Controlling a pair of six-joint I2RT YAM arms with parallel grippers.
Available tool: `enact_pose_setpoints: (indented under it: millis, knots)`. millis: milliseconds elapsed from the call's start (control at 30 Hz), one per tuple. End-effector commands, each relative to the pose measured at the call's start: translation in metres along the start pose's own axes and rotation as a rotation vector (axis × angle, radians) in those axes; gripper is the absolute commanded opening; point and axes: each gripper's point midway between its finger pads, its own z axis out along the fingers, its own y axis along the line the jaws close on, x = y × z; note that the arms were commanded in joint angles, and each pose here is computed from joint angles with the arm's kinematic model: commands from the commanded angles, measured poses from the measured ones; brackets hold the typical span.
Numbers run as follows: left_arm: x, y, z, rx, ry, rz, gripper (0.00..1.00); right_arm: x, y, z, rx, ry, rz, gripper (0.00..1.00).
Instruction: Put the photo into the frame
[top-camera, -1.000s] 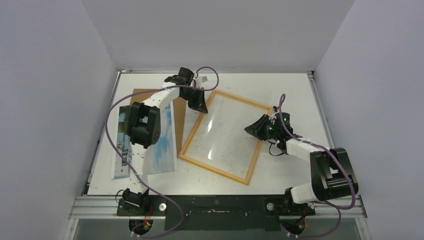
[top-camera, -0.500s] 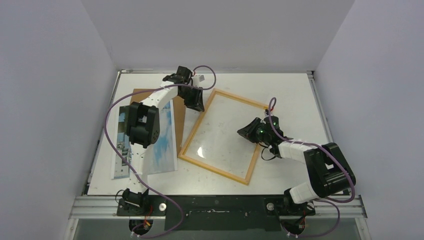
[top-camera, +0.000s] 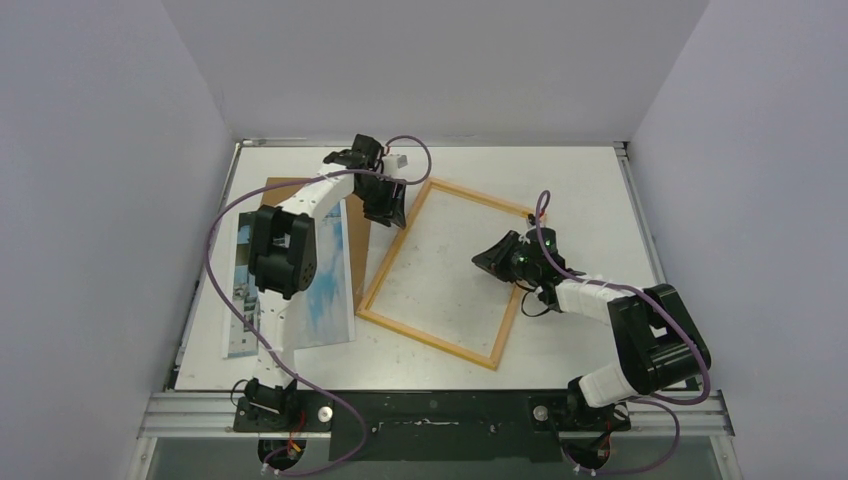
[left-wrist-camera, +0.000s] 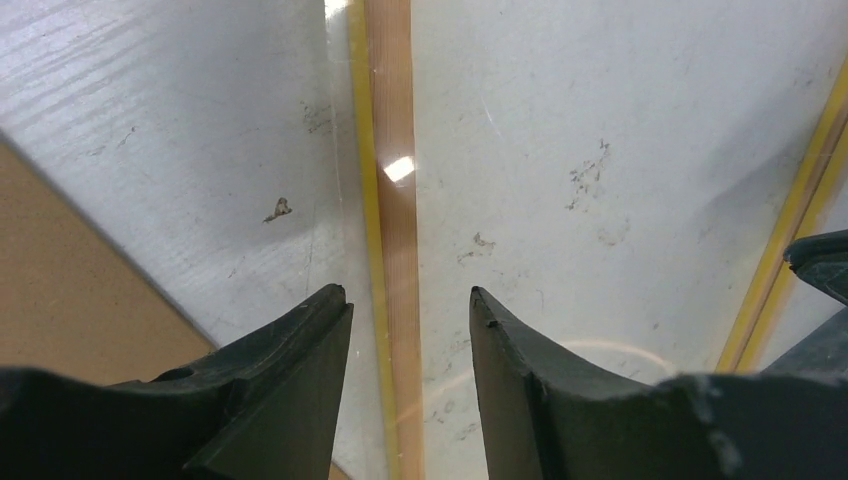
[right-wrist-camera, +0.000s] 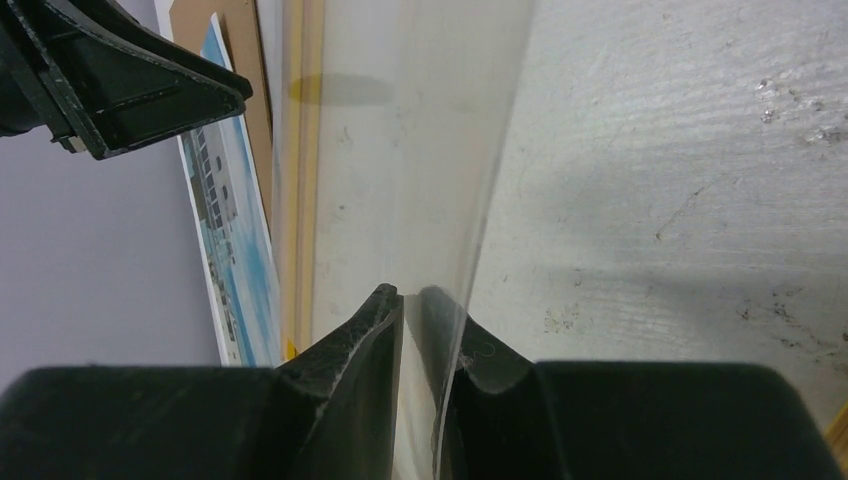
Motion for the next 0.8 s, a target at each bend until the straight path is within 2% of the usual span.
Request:
enact_pose_setpoints:
  millis: [0,300,767]
  knots:
    - [-0.017,-0.008,-0.04,-0.025,-0.087,0.062,0.46,-0.006,0.009,0.0,-0.023,-0.006,-0.014,0.15]
    - [-0.015,0.001,-0.039,-0.066,-0.097,0.086,0.49,-0.002,-0.001,-0.005,-0.01,0.012,0.002,0.15]
    - [-0.004,0.011,-0.017,-0.084,-0.082,0.096,0.43,-0.003,-0.013,-0.015,0.002,0.024,0.012,0.15]
